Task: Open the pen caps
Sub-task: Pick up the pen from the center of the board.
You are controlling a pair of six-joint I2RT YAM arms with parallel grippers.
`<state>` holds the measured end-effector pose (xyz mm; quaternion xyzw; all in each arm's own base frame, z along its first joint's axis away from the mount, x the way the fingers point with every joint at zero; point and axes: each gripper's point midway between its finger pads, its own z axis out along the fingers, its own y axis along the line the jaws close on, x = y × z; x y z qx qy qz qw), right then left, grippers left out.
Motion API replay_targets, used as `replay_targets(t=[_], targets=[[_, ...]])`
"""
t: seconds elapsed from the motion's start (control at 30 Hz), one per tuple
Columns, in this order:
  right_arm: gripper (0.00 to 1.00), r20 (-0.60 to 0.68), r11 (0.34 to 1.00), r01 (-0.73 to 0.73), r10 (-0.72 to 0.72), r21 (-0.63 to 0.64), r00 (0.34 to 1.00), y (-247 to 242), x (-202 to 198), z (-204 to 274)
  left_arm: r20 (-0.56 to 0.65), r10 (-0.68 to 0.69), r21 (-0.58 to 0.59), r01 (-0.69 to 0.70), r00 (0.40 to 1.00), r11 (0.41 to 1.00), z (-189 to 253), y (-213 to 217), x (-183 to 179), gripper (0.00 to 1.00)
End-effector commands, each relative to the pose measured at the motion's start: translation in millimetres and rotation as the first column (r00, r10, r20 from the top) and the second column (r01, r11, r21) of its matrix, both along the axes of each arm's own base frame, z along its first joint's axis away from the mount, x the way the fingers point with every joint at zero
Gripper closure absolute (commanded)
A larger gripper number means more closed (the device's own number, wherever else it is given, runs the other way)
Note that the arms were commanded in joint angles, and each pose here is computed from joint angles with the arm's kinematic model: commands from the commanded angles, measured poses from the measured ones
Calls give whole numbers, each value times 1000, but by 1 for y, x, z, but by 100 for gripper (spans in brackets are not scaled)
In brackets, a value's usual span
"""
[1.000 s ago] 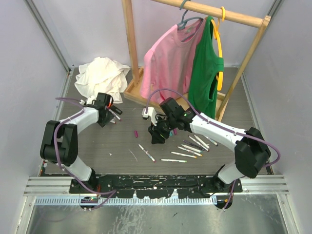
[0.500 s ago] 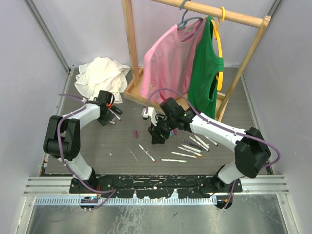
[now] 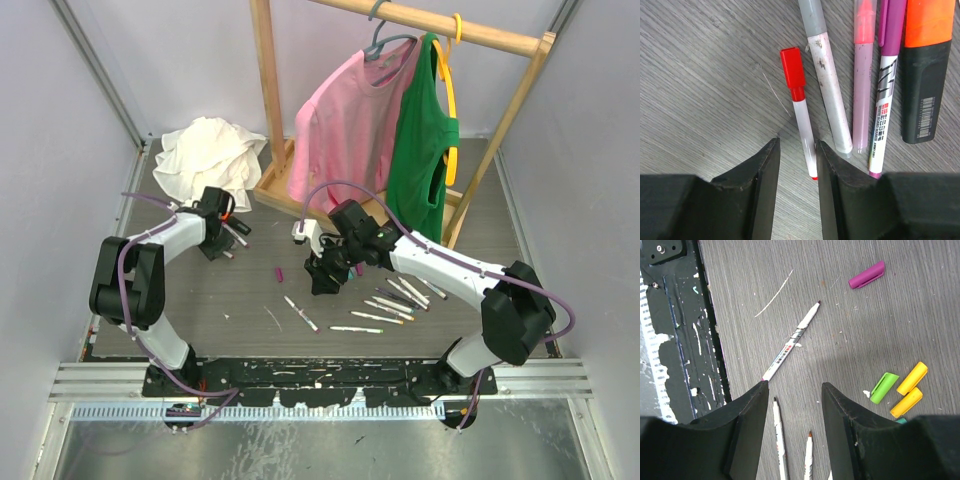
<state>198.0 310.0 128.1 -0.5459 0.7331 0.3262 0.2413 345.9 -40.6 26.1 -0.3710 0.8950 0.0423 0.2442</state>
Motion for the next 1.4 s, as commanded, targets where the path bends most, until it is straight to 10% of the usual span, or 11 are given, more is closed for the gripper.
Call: replay_targets(t=[0.0, 0.57, 1.0, 1.17, 1.37], targets=[[48, 37, 999, -4, 3, 35, 999, 4, 5, 13, -22, -5, 24, 5, 1000, 1000, -5, 6, -1, 63], [48, 33, 999, -8, 6, 47, 999, 4, 4, 16, -11, 16, 54, -15, 1000, 998, 4, 15, -14, 89], [48, -6, 979, -92, 94, 182, 996, 8, -18, 45, 259, -56, -156, 99, 964, 983, 50, -16, -39, 100], [48, 0, 953, -109, 114, 283, 993, 6, -25, 69, 548, -150, -322, 373, 823, 870, 90, -70, -47, 100], [48, -8, 902, -62, 72, 428, 997, -8, -20, 105, 867, -174, -234, 690, 466, 685, 168, -126, -74, 100]])
